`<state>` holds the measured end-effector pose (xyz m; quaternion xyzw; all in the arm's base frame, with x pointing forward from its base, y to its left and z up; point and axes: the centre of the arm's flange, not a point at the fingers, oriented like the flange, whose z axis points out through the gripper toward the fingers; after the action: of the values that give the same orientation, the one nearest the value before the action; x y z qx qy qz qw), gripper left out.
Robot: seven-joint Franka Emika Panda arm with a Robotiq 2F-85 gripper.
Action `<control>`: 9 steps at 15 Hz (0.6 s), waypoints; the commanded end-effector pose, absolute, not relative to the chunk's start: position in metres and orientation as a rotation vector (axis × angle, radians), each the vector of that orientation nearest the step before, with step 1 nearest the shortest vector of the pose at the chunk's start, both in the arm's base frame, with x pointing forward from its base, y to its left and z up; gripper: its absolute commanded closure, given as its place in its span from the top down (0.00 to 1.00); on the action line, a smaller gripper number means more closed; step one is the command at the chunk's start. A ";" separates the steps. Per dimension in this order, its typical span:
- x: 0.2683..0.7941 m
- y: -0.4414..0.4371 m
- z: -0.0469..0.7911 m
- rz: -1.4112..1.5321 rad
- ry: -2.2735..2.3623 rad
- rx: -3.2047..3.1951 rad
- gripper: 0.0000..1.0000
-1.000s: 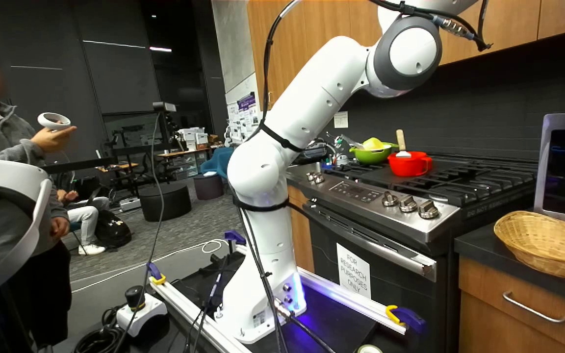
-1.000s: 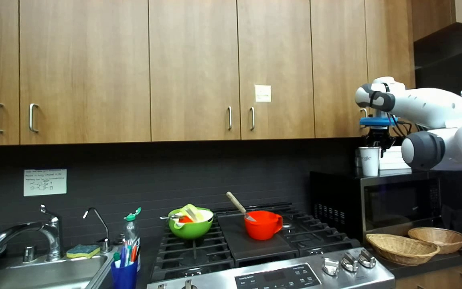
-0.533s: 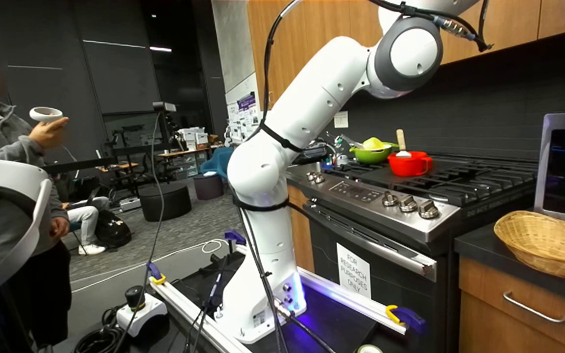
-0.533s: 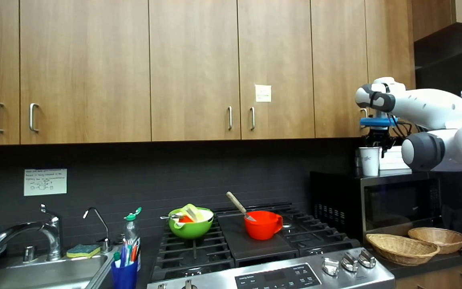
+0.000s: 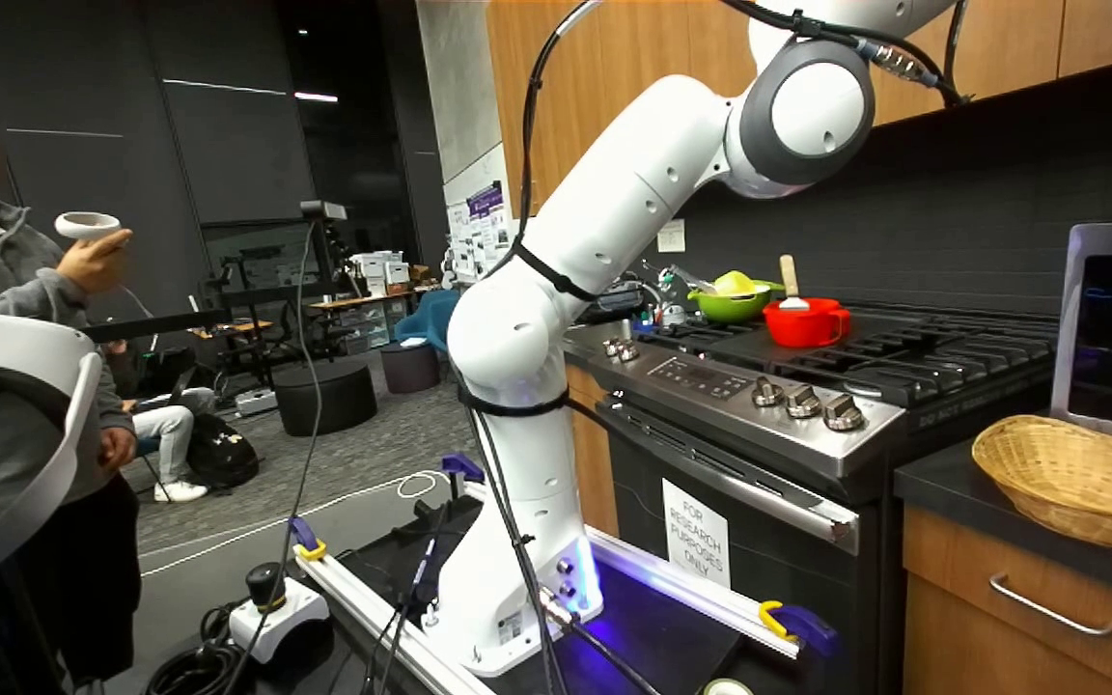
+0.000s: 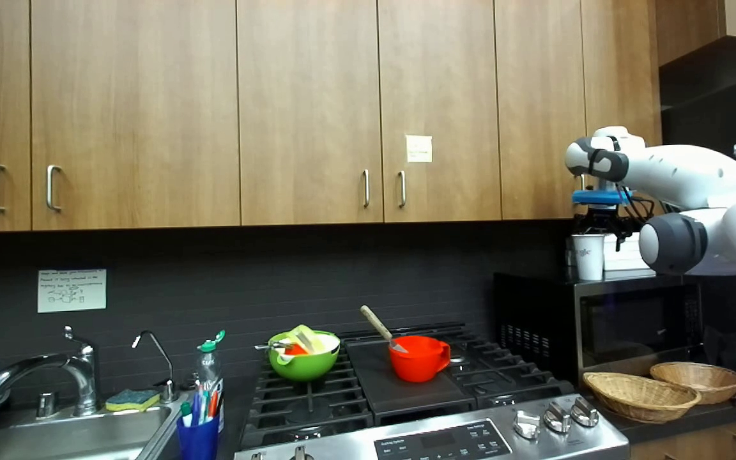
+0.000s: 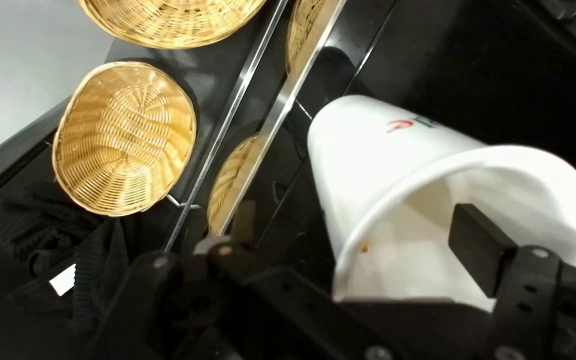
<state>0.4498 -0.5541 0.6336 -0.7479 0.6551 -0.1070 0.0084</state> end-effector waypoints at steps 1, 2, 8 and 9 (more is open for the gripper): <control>0.448 -0.551 0.636 -0.368 2.068 -2.306 1.00; 0.447 -0.552 0.637 -0.370 2.077 -2.299 1.00; 0.447 -0.558 0.635 -0.355 2.087 -2.299 1.00; 0.447 -0.559 0.634 -0.352 2.087 -2.298 1.00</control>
<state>0.4469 -0.5586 0.6339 -0.7355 0.6680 -0.1127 0.0085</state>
